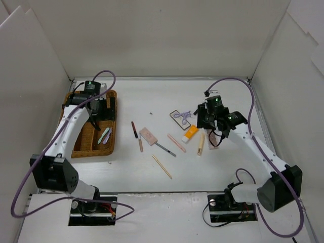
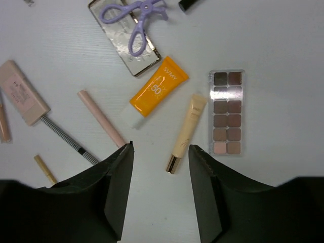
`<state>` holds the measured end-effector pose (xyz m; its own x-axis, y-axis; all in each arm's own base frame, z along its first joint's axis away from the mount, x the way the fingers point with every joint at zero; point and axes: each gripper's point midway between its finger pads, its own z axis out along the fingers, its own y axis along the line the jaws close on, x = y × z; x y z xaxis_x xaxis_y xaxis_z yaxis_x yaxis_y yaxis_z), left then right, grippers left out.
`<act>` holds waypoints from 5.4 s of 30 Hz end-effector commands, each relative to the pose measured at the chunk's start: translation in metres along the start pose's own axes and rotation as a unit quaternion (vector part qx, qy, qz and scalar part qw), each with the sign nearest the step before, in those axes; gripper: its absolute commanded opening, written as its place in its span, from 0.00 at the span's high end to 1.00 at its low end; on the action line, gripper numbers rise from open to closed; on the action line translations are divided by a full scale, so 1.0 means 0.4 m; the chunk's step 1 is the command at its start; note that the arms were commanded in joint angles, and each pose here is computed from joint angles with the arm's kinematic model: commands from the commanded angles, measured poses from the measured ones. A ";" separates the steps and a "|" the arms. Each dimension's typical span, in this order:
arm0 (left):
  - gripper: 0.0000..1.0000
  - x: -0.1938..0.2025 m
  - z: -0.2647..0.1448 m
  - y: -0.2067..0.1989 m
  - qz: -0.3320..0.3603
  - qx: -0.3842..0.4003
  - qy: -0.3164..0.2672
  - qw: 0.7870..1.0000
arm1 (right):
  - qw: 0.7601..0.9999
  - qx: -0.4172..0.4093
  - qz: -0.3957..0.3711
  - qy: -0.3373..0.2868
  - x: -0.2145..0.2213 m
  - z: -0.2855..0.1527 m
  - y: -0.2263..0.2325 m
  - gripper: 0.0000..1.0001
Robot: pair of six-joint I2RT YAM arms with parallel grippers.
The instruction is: Organize the makeup
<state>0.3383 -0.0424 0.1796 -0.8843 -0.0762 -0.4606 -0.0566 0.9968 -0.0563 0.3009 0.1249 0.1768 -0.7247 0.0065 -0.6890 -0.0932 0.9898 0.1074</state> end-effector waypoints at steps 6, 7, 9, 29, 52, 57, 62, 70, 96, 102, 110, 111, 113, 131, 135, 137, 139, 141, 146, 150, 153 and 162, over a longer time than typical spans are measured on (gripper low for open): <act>0.10 0.007 -0.121 -0.116 -0.002 0.118 -0.115 0.986 | 0.997 0.019 0.071 0.031 -0.101 0.177 -0.033 0.59; 0.10 0.018 -0.124 -0.120 0.000 0.127 -0.118 0.985 | 0.997 0.005 0.069 0.027 -0.127 0.187 -0.019 0.60; 0.09 0.025 -0.125 -0.146 0.009 0.152 -0.122 0.981 | 0.997 0.014 0.068 0.043 -0.120 0.249 -0.027 0.60; 0.09 0.063 -0.056 -0.187 0.049 0.205 -0.110 0.971 | 0.994 0.002 0.071 0.087 -0.157 0.527 -0.037 0.67; 0.09 -0.020 -0.046 -0.249 0.053 0.243 -0.101 0.963 | 0.994 -0.026 0.035 0.098 -0.137 0.538 -0.045 1.00; 0.09 -0.041 -0.070 -0.274 0.057 0.263 -0.111 0.957 | 0.996 -0.037 -0.001 0.077 -0.168 0.486 -0.028 1.00; 0.10 -0.061 -0.090 -0.306 0.064 0.288 -0.113 0.949 | 0.994 -0.069 -0.069 0.039 -0.207 0.383 0.035 1.00; 0.20 -0.084 -0.127 -0.404 0.085 0.356 -0.097 0.926 | 0.973 -0.166 -0.162 -0.011 -0.211 0.229 0.208 1.00; 0.61 0.008 -0.131 -0.553 0.133 0.453 -0.016 0.881 | 0.915 -0.326 -0.233 -0.057 -0.166 0.061 0.507 1.00; 0.67 0.027 -0.123 -0.556 0.129 0.462 -0.004 0.877 | 0.912 -0.334 -0.229 -0.066 -0.178 0.047 0.515 1.00; 0.78 0.051 -0.114 -0.561 0.129 0.466 0.012 0.875 | 0.907 -0.345 -0.228 -0.074 -0.182 0.033 0.531 1.00; 0.86 0.051 -0.115 -0.562 0.130 0.468 0.011 0.874 | 0.907 -0.346 -0.230 -0.074 -0.179 0.032 0.535 1.00; 1.00 0.050 -0.121 -0.564 0.129 0.472 0.011 0.872 | 0.907 -0.346 -0.230 -0.075 -0.179 0.032 0.536 1.00; 1.00 -0.036 -0.058 -0.222 0.065 0.246 -0.072 0.964 | 0.958 -0.203 -0.154 -0.129 -0.287 0.029 0.338 0.27; 1.00 -0.042 -0.030 -0.088 0.032 0.116 -0.092 0.988 | 0.968 -0.173 -0.136 -0.121 -0.270 0.047 0.279 0.26; 1.00 -0.044 -0.018 -0.032 0.015 0.060 -0.096 0.993 | 0.970 -0.169 -0.130 -0.115 -0.258 0.053 0.268 0.26; 1.00 -0.042 -0.006 0.008 0.004 0.013 -0.094 0.995 | 0.971 -0.167 -0.128 -0.111 -0.251 0.057 0.265 0.26; 1.00 -0.040 -0.001 0.038 -0.012 -0.015 -0.093 0.995 | 0.973 -0.164 -0.128 -0.104 -0.239 0.065 0.259 0.26; 1.00 -0.049 0.036 0.089 -0.027 -0.080 -0.079 0.993 | 0.975 -0.153 -0.128 -0.102 -0.228 0.068 0.243 0.25; 1.00 -0.065 0.072 0.110 -0.044 -0.114 -0.069 0.990 | 0.976 -0.144 -0.126 -0.100 -0.222 0.073 0.223 0.25; 1.00 -0.075 0.100 0.137 -0.044 -0.150 -0.059 0.986 | 0.978 -0.139 -0.125 -0.095 -0.213 0.076 0.211 0.25; 0.99 -0.081 0.140 0.163 -0.030 -0.224 -0.044 0.973 | 0.981 -0.126 -0.119 -0.089 -0.205 0.085 0.177 0.24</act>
<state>0.3787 0.0165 0.1142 -0.8727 -0.1218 -0.4728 -0.2633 0.9329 0.2456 0.3707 0.2063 0.1897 -0.5935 -0.2134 -0.7760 -0.4466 0.8895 0.0970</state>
